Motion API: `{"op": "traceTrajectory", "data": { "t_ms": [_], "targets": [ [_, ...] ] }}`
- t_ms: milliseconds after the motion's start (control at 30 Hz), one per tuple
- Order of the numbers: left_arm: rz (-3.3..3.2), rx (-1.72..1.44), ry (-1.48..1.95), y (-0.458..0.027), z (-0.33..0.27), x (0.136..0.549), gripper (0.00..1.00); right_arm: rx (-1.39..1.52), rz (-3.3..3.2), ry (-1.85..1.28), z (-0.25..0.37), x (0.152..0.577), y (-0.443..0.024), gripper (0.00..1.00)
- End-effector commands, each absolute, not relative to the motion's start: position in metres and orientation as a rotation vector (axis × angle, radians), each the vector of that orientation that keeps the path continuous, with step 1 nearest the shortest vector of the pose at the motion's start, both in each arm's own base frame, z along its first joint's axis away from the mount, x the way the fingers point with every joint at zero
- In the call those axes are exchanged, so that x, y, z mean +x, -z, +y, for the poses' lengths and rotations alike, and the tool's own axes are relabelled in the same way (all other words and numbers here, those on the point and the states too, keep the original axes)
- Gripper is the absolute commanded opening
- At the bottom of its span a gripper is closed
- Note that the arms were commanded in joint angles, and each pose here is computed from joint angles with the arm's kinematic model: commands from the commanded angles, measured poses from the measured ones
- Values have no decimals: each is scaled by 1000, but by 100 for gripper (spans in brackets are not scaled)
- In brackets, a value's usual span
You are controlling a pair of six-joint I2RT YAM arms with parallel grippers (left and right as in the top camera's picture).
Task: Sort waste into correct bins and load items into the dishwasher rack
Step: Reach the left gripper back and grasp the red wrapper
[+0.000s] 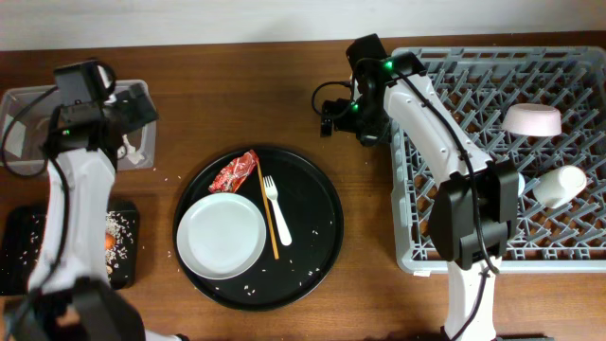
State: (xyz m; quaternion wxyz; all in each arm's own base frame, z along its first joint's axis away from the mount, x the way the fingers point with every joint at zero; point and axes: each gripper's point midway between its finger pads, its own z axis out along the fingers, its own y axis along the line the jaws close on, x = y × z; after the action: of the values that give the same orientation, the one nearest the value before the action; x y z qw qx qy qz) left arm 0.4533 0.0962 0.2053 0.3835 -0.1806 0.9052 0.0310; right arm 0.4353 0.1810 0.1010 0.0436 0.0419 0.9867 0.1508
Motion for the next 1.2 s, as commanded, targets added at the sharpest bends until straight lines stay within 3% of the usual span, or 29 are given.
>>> {"op": "traceTrajectory", "data": {
  "t_ms": [0,133,400,533,900,1167],
  "targets": [
    [2354,-223,234,-231,10,437,99,136,3015,-467,181,438,-100,99],
    [2588,-61,254,-175,-57,409,99,136,3015,-467,181,438,-100,98],
    [2796,259,-262,-76,-97,395,98,136,3015,-467,181,438,-100,99],
    [2852,290,-376,-55,-89,387,91,136,3015,-467,181,438,-100,99],
    [2897,392,-563,-13,-73,387,89,136,3015,-467,181,438,-100,99],
    [2874,382,-566,-14,-73,392,46,136,3015,-467,181,438,-100,99]
  ]
}}
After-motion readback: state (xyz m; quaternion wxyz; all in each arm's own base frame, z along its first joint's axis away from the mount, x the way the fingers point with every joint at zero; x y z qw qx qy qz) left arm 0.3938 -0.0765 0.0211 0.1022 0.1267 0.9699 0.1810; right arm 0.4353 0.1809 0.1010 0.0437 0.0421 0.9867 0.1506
